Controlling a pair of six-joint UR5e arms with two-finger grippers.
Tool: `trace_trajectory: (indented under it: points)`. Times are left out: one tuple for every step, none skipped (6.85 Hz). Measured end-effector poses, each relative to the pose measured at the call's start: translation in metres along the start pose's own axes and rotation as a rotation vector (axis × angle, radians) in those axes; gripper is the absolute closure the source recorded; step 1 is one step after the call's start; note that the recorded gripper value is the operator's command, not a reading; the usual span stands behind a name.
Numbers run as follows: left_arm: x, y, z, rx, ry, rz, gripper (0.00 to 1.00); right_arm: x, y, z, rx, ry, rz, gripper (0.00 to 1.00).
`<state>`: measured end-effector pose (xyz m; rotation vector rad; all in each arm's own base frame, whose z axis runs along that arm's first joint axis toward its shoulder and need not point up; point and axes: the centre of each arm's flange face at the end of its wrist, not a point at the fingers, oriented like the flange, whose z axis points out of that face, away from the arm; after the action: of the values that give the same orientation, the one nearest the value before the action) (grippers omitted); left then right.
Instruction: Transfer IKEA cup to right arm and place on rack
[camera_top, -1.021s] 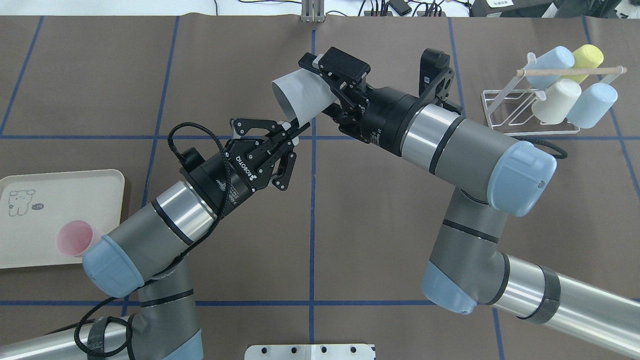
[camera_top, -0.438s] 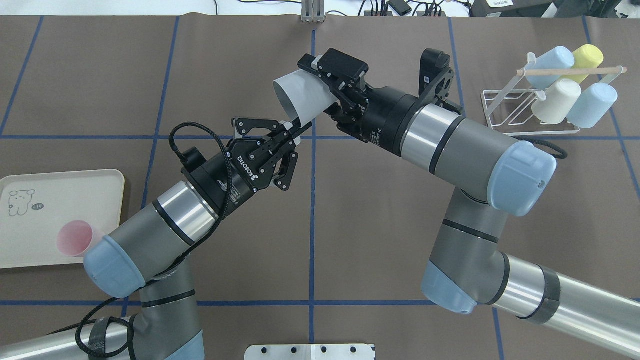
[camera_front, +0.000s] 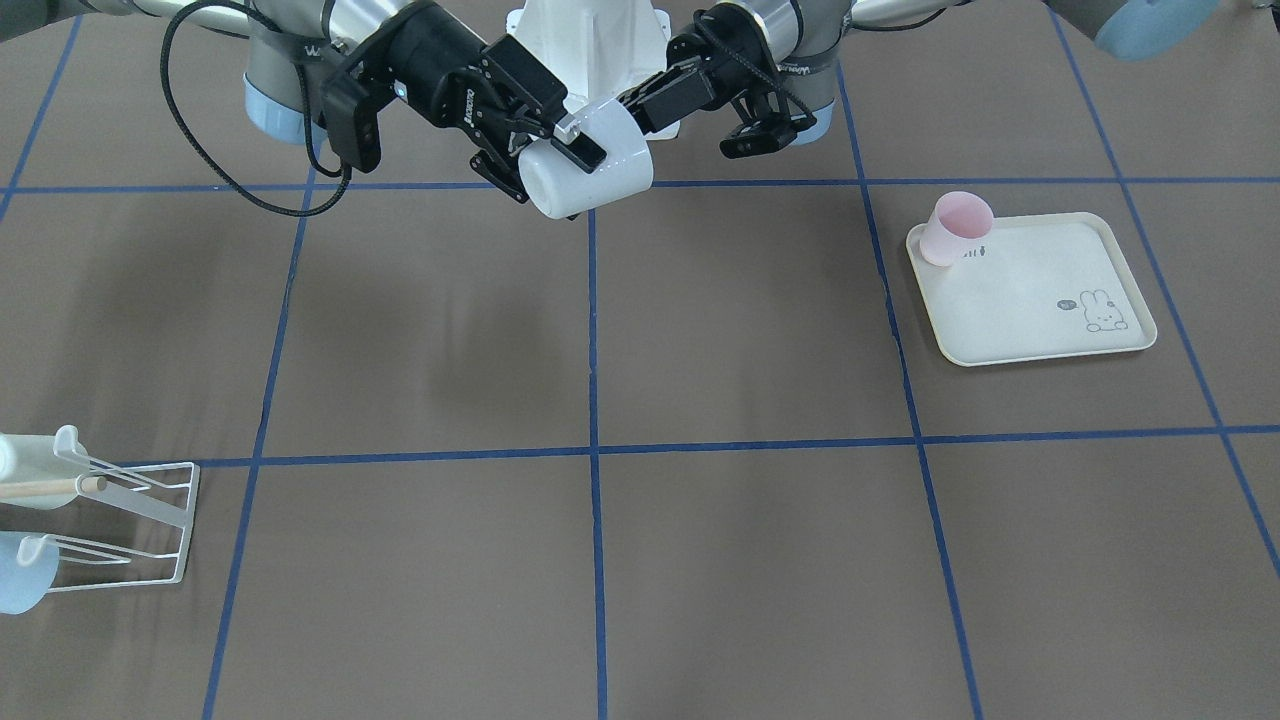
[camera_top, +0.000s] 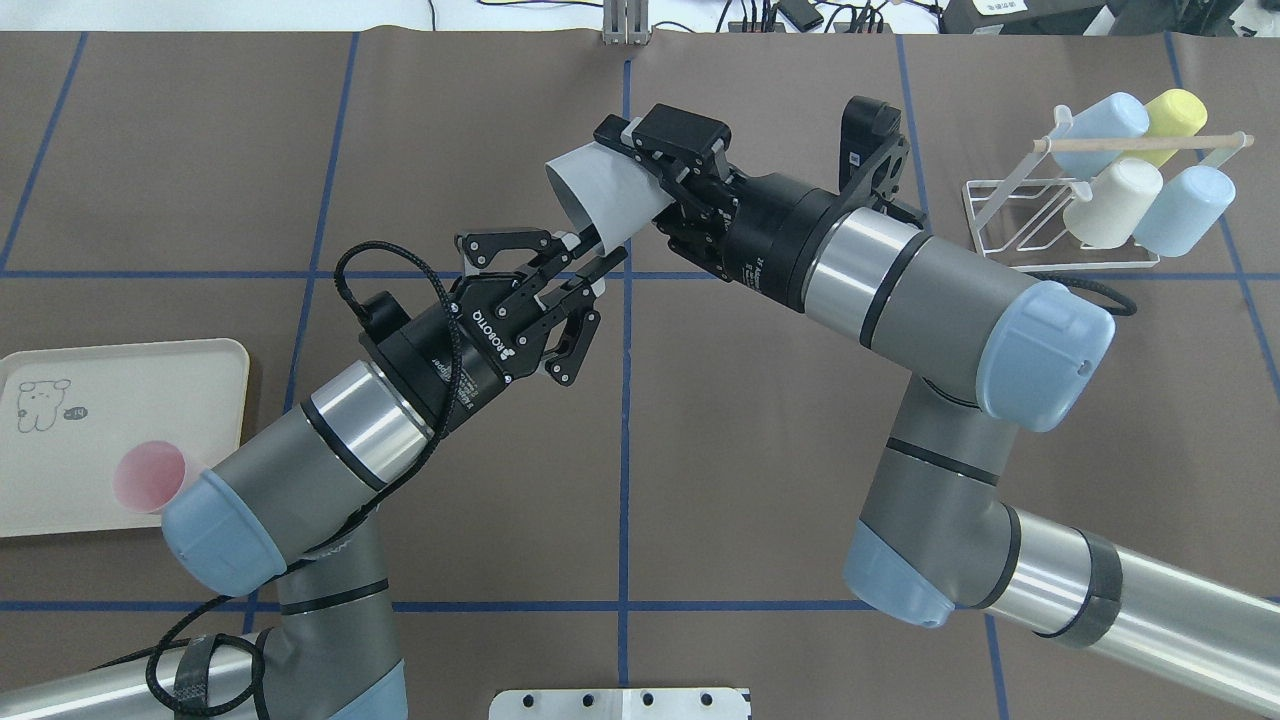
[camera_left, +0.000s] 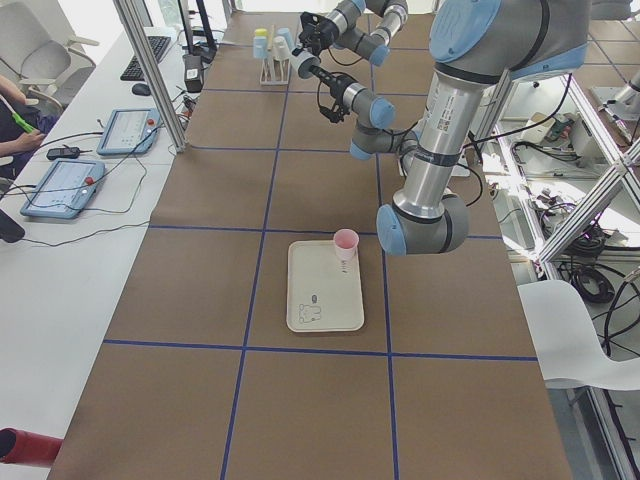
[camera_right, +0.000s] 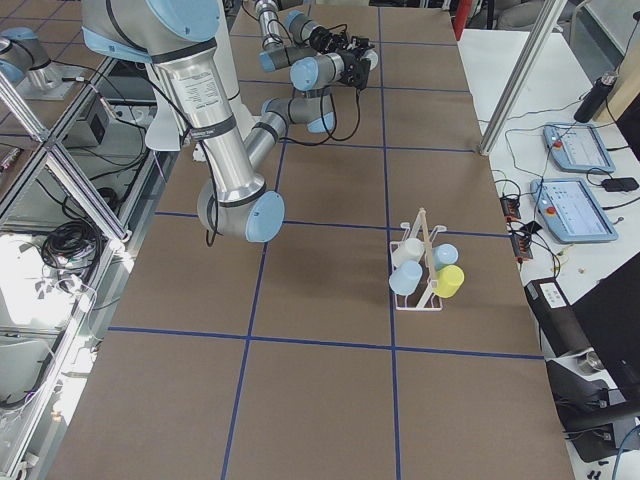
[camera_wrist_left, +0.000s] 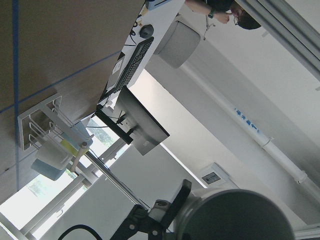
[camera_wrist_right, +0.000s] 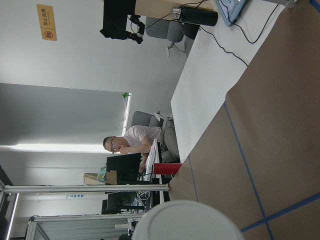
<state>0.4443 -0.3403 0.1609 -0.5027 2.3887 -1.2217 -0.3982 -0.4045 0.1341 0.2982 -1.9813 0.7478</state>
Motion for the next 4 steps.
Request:
trace_trajectory:
  points:
    - [0.002,0.002,-0.001,-0.004,0.004,0.014,0.00,-0.002,-0.002,-0.001,0.004,-0.004,-0.002,1.00]
    - [0.005,0.002,-0.002,-0.006,0.006,0.022,0.00,-0.007,-0.009,-0.002,0.014,-0.011,-0.005,1.00]
    - [0.007,0.000,-0.004,-0.006,0.009,0.033,0.00,-0.014,-0.023,-0.004,0.033,-0.021,-0.012,1.00]
    - [0.013,0.001,-0.009,-0.012,0.012,0.076,0.00,-0.021,-0.043,-0.007,0.057,-0.022,-0.034,1.00]
